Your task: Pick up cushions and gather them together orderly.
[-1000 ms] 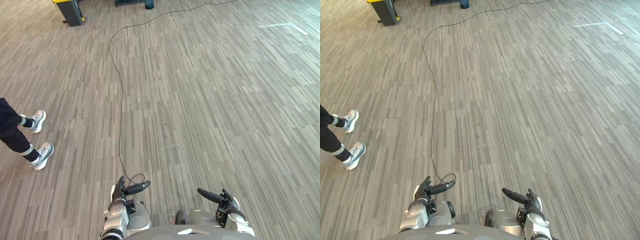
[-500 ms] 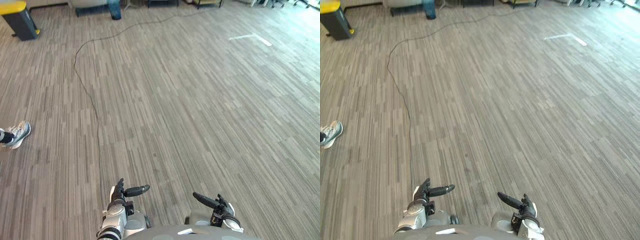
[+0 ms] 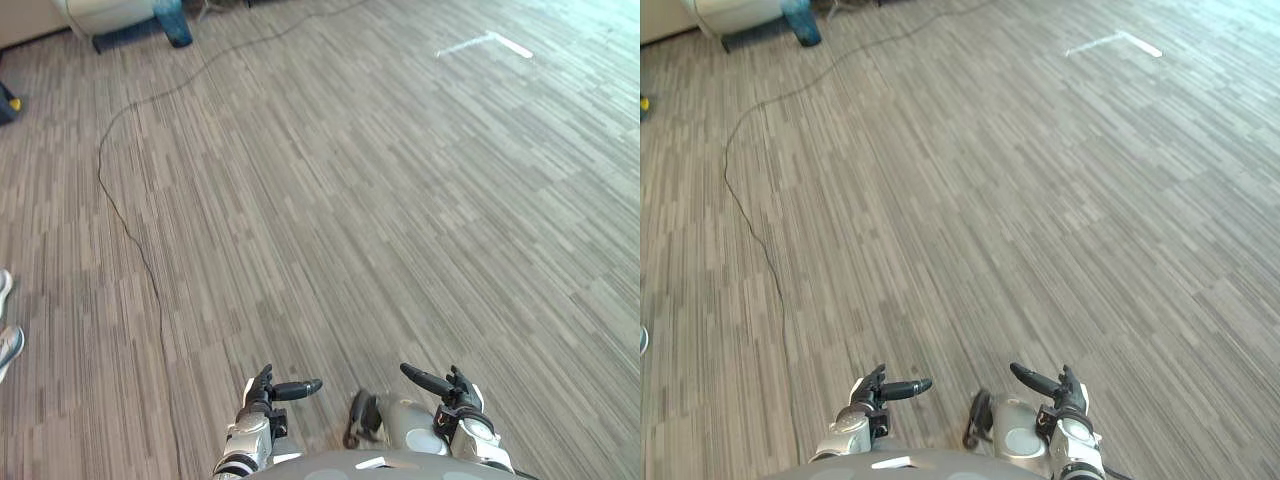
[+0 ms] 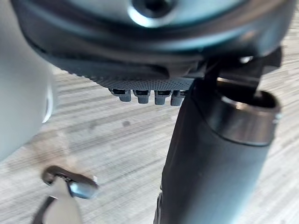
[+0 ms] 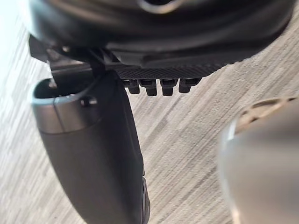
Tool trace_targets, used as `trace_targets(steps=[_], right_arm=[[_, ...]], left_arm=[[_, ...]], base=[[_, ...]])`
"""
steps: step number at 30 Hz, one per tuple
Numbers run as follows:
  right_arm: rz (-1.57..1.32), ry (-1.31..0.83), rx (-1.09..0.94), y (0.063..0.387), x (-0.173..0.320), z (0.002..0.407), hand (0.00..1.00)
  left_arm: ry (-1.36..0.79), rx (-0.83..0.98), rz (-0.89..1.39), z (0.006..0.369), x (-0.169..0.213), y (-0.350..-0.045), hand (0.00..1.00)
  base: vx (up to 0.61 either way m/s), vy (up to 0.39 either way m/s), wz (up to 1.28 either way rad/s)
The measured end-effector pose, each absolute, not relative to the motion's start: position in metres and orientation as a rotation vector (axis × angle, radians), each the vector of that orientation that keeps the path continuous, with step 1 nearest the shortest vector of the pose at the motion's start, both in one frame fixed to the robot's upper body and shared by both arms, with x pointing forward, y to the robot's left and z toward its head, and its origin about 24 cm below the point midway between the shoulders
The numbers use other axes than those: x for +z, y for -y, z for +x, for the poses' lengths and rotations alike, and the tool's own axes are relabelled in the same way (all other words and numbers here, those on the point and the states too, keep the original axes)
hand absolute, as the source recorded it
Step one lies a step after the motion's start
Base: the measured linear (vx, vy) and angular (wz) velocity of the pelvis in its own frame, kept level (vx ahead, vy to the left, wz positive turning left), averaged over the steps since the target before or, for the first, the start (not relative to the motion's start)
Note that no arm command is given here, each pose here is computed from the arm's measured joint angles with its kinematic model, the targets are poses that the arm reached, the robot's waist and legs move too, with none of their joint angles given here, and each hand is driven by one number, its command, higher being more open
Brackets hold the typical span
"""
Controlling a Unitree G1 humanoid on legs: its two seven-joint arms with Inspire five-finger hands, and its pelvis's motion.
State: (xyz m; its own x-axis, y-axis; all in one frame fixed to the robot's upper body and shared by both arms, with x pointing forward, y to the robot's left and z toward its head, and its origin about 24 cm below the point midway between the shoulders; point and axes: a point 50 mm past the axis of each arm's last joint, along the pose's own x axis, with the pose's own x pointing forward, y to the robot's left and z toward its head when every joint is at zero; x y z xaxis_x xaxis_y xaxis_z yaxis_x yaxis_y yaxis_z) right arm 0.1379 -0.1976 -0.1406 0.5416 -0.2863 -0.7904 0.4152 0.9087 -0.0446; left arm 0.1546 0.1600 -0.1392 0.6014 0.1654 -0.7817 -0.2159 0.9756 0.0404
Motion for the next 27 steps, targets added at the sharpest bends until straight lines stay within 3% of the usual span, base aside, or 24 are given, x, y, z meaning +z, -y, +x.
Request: trace_targets(steps=[5, 14, 19, 27], right_arm=[[0.156, -0.946, -0.411, 0.193, -0.145, 0.130, 1.00], [0.194, -1.018, -0.378, 0.171, -0.153, 0.110, 1.00], [0.159, -0.945, -0.384, 0.185, -0.146, 0.122, 1.00], [0.141, -0.883, -0.396, 0.201, -0.138, 0.146, 1.00]], left_arm=[[-0.808, 0.231, -0.082, 0.163, -0.129, -0.162, 1.00], [-0.807, 0.318, -0.135, 0.164, -0.129, -0.174, 1.00], [-0.903, 0.332, -0.098, 0.151, -0.140, -0.178, 1.00], [-0.995, 0.240, -0.045, 0.140, -0.151, -0.169, 1.00]], base=[[0.39, 0.013, -0.63], [0.59, 0.259, -0.92], [0.48, 0.183, -0.47], [0.56, -0.108, -0.29]])
